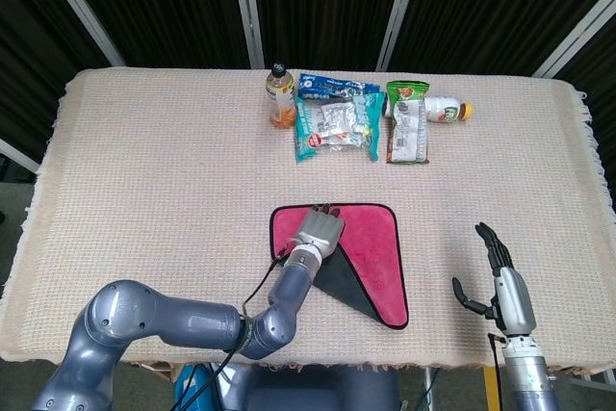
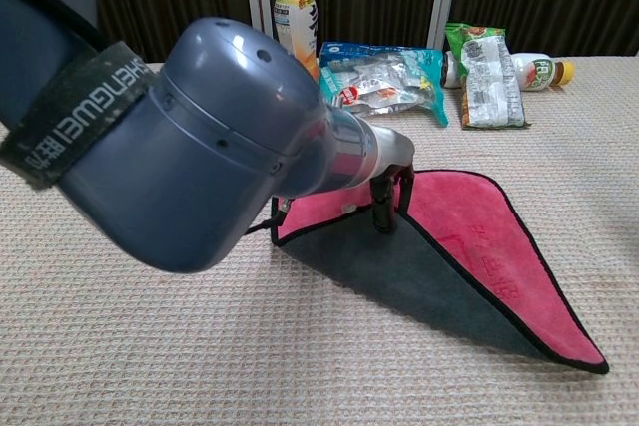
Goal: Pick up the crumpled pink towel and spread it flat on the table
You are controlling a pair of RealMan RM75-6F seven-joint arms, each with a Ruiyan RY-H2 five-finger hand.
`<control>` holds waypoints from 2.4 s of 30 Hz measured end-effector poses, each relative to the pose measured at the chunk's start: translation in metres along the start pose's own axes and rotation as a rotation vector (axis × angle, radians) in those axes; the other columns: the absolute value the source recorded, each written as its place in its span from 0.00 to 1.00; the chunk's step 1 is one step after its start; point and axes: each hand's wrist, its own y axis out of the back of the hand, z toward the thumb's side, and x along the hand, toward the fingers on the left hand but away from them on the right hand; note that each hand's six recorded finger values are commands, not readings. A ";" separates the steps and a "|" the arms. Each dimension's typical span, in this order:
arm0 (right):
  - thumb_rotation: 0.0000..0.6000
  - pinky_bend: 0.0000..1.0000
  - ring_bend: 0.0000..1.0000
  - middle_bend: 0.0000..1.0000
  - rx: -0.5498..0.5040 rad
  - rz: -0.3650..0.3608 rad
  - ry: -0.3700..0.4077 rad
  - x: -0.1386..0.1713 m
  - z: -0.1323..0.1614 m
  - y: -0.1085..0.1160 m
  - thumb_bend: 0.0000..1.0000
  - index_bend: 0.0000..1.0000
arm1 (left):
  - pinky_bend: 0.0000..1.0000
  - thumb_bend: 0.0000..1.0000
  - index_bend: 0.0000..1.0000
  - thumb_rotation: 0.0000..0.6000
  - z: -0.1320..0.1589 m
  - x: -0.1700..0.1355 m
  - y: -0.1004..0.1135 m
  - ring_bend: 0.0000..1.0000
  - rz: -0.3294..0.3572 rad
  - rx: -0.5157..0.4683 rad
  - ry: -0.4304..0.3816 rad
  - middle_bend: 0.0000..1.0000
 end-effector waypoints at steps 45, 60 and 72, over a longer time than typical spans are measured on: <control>1.00 0.00 0.00 0.00 0.000 -0.022 0.006 0.002 0.004 0.000 0.39 0.00 | 0.12 0.49 0.68 1.00 -0.019 -0.037 0.007 0.00 -0.003 0.007 -0.062 0.06; 1.00 0.00 0.00 0.00 -0.002 -0.035 -0.010 0.000 0.000 0.002 0.39 0.00 | 0.12 0.49 0.67 1.00 -0.041 -0.089 -0.010 0.00 -0.081 -0.024 -0.156 0.06; 1.00 0.00 0.00 0.00 -0.010 -0.039 -0.010 -0.002 0.000 0.001 0.39 0.00 | 0.12 0.47 0.56 1.00 -0.050 -0.112 -0.045 0.00 -0.163 0.000 -0.212 0.04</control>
